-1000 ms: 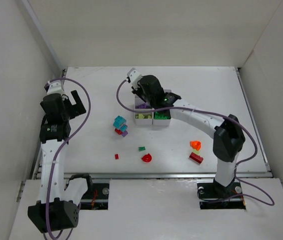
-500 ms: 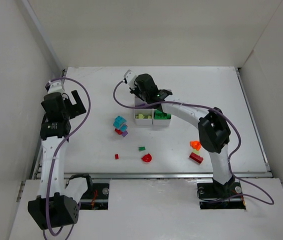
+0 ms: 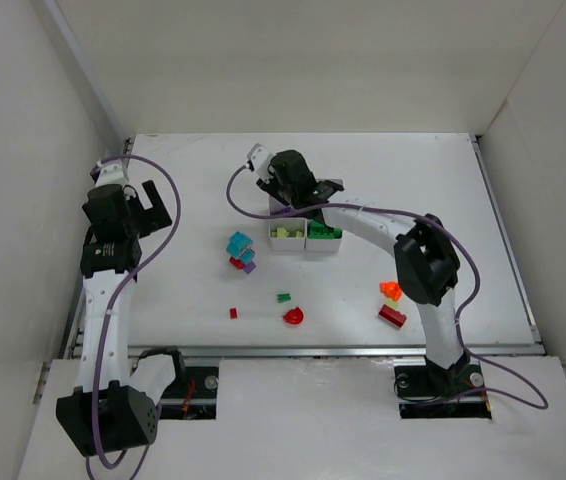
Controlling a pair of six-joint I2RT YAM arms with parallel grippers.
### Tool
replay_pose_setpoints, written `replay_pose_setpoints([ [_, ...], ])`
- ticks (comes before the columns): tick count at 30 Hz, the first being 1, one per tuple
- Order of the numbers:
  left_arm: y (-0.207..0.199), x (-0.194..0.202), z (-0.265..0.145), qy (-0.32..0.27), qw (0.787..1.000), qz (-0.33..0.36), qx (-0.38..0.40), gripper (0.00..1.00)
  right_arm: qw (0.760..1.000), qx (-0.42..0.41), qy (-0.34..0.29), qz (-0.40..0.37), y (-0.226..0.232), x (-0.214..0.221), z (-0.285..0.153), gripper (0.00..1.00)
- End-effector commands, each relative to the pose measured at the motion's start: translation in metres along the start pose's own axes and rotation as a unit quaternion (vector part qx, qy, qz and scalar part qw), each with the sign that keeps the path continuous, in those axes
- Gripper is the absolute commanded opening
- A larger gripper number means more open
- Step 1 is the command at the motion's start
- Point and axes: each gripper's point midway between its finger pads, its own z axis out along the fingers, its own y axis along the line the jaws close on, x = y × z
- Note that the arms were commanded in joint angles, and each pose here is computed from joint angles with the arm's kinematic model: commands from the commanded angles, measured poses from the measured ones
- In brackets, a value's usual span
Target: Sort the legos into containers by color
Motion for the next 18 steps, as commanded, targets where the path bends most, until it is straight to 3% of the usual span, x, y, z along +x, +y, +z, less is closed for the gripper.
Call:
replay_pose_setpoints([
  [1, -0.002, -0.008, 0.001, -0.018, 1.000, -0.005, 0.008, 1.00, 0.999, 0.002, -0.034, 0.006, -0.009, -0.025, -0.018, 0.44],
  [8, -0.004, -0.008, 0.001, -0.018, 1.000, -0.005, 0.012, 1.00, 0.999, 0.001, -0.042, 0.017, -0.015, -0.033, -0.030, 0.64],
  [18, -0.007, -0.011, -0.004, -0.025, 0.999, -0.005, 0.023, 1.00, 0.994, 0.016, -0.081, 0.075, -0.050, -0.067, -0.084, 0.70],
])
